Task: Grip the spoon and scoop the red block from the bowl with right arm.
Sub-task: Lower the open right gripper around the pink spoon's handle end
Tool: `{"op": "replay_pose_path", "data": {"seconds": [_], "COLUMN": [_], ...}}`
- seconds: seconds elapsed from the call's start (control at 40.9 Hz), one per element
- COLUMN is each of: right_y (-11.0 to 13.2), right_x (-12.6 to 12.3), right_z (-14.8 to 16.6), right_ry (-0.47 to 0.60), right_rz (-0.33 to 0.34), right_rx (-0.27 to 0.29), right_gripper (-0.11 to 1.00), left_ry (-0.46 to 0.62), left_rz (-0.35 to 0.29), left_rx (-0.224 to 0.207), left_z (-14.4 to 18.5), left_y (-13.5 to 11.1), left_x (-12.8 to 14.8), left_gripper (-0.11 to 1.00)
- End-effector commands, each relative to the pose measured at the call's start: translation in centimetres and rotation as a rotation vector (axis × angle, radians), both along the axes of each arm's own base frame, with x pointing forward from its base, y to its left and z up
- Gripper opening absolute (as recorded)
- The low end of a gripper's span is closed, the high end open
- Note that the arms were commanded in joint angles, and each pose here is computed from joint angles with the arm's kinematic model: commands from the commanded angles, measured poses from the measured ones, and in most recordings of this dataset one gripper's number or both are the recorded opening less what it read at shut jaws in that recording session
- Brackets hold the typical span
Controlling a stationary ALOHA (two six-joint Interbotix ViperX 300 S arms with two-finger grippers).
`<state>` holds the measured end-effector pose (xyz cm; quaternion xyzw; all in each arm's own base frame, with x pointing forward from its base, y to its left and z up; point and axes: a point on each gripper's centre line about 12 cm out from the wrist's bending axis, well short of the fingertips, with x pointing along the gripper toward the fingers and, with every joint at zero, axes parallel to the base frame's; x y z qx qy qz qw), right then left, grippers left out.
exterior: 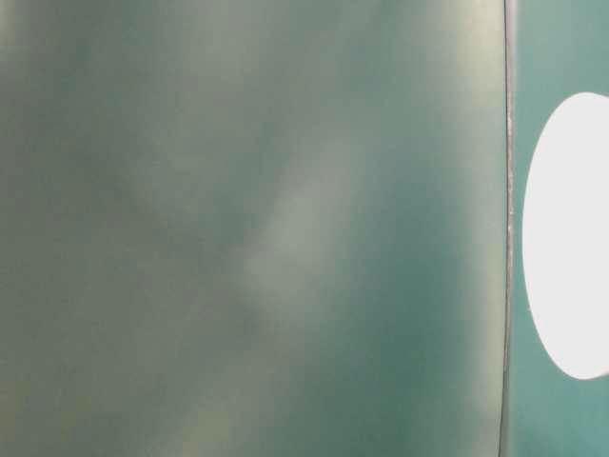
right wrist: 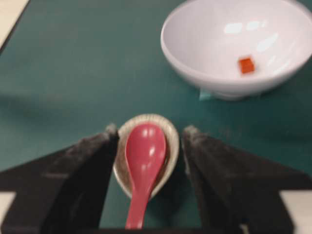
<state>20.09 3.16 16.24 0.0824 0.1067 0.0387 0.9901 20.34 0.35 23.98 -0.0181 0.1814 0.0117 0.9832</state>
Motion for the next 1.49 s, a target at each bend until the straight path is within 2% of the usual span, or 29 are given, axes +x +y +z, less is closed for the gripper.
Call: {"op": "replay_pose_path", "data": {"seconds": [0.0,0.22,0.636,0.783,1.028,1.469], "right_y": [0.3,0.9,2.3,2.6,3.4,3.6], "right_x": [0.2,-0.2,-0.4,-0.4,0.1,0.3], "right_z": [-0.1,-2.1,-4.0,-4.7,-5.0,-6.2], "right_ry": [-0.039,-0.005,0.02,0.037,0.025,0.05], "right_rz": [-0.004,-0.004,-0.022,-0.038,-0.028,-0.03], "right_rx": [0.013,0.009,0.035,0.024,0.01,-0.032], "right_gripper": [0.6,0.6,0.59,0.59,0.59,0.59], "left_ry": [-0.032,-0.034,-0.037,-0.034,-0.024,-0.014], "left_rz": [0.001,0.001,-0.001,-0.002,-0.002,-0.003], "left_rx": [0.003,0.006,0.008,0.012,0.011,0.013], "left_z": [1.2,1.3,1.3,1.2,1.1,1.0], "left_y": [0.0,0.1,0.0,0.0,0.0,0.0], "left_x": [0.4,0.4,0.4,0.4,0.3,0.3], "left_gripper": [-0.01,-0.01,-0.01,-0.01,-0.01,-0.01]}}
